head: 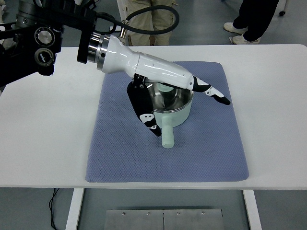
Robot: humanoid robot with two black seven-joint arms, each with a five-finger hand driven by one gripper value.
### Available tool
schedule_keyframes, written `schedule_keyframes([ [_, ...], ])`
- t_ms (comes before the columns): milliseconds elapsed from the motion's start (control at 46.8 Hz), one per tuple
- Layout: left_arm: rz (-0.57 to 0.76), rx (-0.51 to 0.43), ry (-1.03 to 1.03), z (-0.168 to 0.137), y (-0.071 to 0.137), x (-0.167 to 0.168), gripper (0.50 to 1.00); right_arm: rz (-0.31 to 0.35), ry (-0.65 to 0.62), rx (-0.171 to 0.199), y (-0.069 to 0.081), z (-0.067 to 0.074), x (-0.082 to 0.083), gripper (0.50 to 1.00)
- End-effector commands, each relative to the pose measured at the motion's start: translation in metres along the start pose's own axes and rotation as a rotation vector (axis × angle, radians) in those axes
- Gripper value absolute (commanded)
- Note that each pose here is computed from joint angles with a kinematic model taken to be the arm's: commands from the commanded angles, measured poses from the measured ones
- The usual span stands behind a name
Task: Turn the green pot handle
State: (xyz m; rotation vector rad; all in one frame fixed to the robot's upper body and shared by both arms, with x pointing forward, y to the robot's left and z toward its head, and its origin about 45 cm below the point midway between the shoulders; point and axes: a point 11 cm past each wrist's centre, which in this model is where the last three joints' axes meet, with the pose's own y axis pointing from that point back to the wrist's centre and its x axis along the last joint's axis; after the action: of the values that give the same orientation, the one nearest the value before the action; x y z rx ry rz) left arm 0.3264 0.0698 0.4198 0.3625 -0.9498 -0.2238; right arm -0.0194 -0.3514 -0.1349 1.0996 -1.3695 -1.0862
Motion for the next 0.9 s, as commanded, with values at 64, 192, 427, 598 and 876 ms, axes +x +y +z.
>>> schedule_keyframes([
  [64,-0.074,0.03,-0.026,-0.008,-0.012,-0.016,1.0,0.0,0.0,-0.001,0.0,0.001,0.0,1.0],
  [192,-0.088,0.024,-0.014,-0.009,-0.016,-0.02,1.0,0.0,0.0,0.0,0.0,0.0,0.0,1.0],
  [427,-0.112,0.039,-0.032,-0.01,-0.02,-0.023,1.0,0.0,0.0,-0.001,0.0,0.001,0.0,1.0],
  [598,-0.209,0.092,-0.078,-0.018,-0.028,-0.038,1.0,0.0,0.0,-0.001,0.0,0.001,0.0,1.0],
  [876,-0.315,0.163,-0.118,-0.038,-0.034,-0.061,1.0,0.0,0.0,-0.001,0.0,0.001,0.0,1.0],
])
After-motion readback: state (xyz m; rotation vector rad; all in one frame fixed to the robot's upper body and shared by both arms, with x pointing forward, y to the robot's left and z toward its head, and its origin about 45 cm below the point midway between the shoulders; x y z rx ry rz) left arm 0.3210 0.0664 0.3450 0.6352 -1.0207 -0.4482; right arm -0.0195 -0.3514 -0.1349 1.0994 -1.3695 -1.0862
